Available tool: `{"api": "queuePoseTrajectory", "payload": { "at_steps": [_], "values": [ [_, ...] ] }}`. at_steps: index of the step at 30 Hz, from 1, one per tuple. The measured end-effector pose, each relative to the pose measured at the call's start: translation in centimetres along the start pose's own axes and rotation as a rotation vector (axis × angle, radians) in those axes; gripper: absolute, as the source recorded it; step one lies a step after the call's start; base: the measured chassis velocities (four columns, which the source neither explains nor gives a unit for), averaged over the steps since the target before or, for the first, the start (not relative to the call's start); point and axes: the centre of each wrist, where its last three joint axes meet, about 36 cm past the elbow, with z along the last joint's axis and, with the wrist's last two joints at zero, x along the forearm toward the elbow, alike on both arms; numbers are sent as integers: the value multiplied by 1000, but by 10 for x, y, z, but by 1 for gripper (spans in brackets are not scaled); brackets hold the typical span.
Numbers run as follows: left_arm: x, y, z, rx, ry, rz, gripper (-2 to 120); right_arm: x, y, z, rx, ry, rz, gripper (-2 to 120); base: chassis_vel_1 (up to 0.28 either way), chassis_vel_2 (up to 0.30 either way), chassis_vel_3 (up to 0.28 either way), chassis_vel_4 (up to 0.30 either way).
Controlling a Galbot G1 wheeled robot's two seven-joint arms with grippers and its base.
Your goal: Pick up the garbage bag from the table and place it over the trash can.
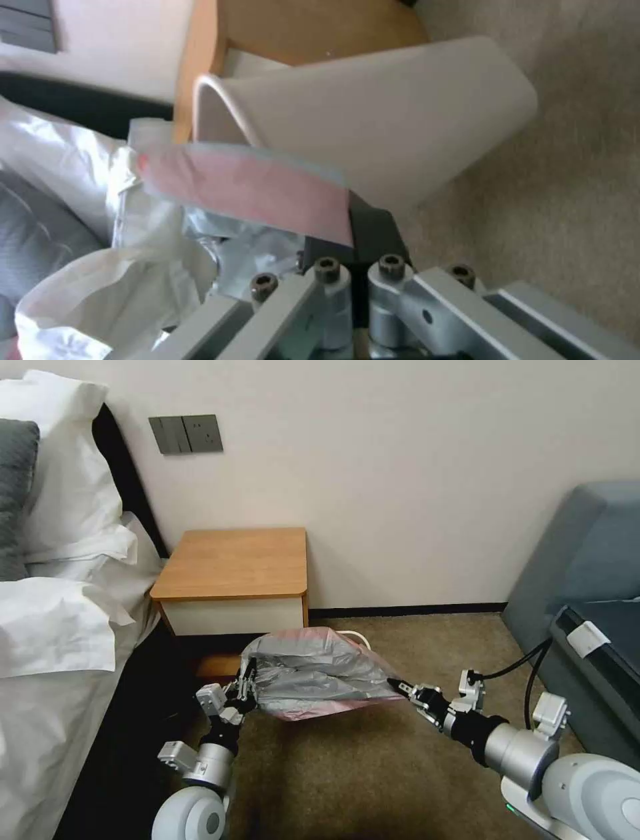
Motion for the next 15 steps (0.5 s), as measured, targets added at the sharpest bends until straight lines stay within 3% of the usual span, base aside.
{"api": "queuePoseTrajectory", "payload": {
  "at_steps": [6,15],
  "values": [
    [2,-3,-1,13,5,12,9,-17,-22,3,79,-55,-13,0,0,0,0,0],
    [3,-5,-3,22,1,33,9,-50,-69,2,291,-92,-211,0,0,0,0,0]
  ]
}}
